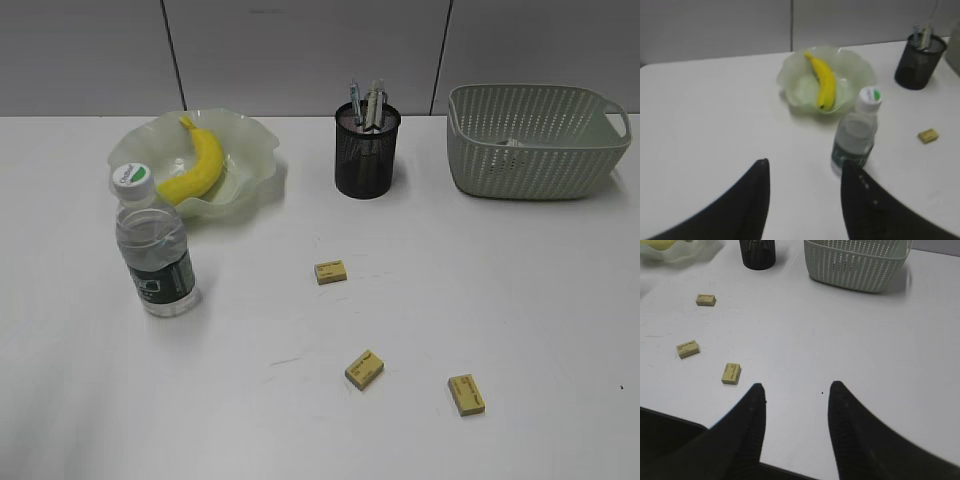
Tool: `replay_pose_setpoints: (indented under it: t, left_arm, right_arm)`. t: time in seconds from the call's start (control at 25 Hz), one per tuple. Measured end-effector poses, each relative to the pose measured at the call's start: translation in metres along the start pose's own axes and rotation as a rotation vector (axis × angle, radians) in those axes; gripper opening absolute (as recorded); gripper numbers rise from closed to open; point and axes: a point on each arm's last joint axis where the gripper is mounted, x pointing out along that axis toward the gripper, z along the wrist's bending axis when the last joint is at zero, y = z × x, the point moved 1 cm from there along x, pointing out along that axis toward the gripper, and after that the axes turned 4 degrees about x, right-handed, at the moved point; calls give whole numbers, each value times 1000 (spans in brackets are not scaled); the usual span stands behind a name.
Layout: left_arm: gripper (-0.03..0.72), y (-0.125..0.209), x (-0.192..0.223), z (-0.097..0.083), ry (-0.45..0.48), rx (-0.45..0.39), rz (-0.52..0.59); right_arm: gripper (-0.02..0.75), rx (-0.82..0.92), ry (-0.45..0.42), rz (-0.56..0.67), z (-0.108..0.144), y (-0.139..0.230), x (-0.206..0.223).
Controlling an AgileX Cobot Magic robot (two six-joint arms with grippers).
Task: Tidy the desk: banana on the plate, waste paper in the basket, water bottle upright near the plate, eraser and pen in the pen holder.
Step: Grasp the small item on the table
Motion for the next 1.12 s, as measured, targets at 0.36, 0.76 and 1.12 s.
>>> replay_pose_setpoints:
  t: [0.36,0.76,1.12]
  left_arm:
    - [351,-80,122,-63,416,296,75]
    - [351,-21,287,-212,666,709,465]
    - [361,36,360,-235,666,796,624]
  right_arm:
    - [340,-1,0,1,0,0,0]
    - [307,-2,0,1,0,0,0]
    - [299,-3,0,1,0,0,0]
